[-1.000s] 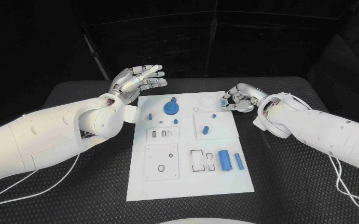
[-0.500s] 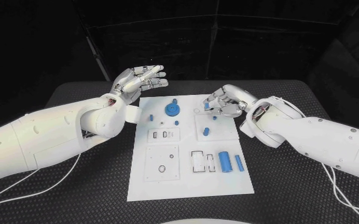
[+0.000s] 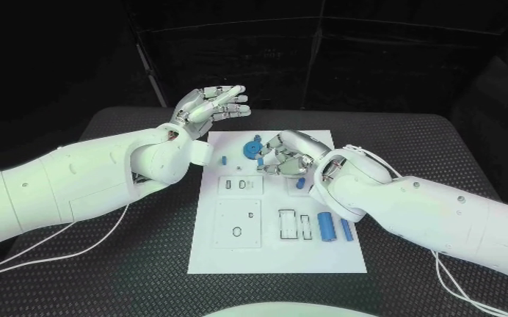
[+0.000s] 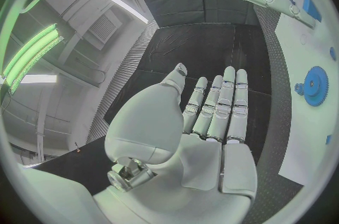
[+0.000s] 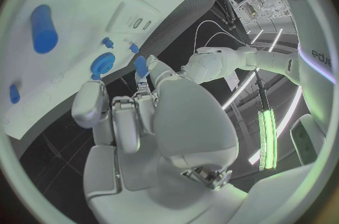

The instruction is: Assemble the parts on the task board

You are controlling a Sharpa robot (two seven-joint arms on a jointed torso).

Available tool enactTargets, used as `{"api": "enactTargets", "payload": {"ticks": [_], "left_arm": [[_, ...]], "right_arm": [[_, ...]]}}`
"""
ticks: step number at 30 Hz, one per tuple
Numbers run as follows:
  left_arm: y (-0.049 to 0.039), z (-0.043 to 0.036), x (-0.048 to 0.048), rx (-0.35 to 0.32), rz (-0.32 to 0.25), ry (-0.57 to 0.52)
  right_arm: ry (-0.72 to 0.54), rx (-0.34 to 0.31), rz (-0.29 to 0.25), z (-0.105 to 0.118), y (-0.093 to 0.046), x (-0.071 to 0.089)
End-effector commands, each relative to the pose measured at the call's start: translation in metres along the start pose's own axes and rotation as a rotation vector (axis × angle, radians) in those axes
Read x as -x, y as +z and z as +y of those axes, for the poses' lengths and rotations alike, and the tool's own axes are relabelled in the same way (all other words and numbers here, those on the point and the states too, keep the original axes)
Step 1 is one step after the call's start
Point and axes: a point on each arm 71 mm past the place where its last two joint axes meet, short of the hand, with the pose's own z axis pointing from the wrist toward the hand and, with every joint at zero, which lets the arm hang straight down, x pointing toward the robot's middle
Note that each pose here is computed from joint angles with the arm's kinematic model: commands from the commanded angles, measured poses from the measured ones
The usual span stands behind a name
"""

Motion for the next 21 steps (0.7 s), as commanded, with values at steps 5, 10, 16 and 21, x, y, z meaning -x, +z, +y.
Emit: {"api": "enactTargets", "payload": {"ticks": [5,10,16,21], "left_arm": [[0.0016,-0.0016,-0.0032,-0.007,0.013,-0.005],[0.002,-0.0014,-0.0048,-0.008,0.015,-0.007],[0.0024,-0.0012,-0.0056,-0.008,0.017,-0.007],[0.0027,-0.001,-0.0063,-0.008,0.018,-0.008]], "right_arm": [[-0.125,-0.03,0.048,0.004,0.005,-0.022],[-0.154,-0.023,0.054,0.007,0.008,-0.034],[-0.179,-0.024,0.057,0.009,0.011,-0.041],[-0.189,-0.027,0.065,0.009,0.015,-0.045]]}}
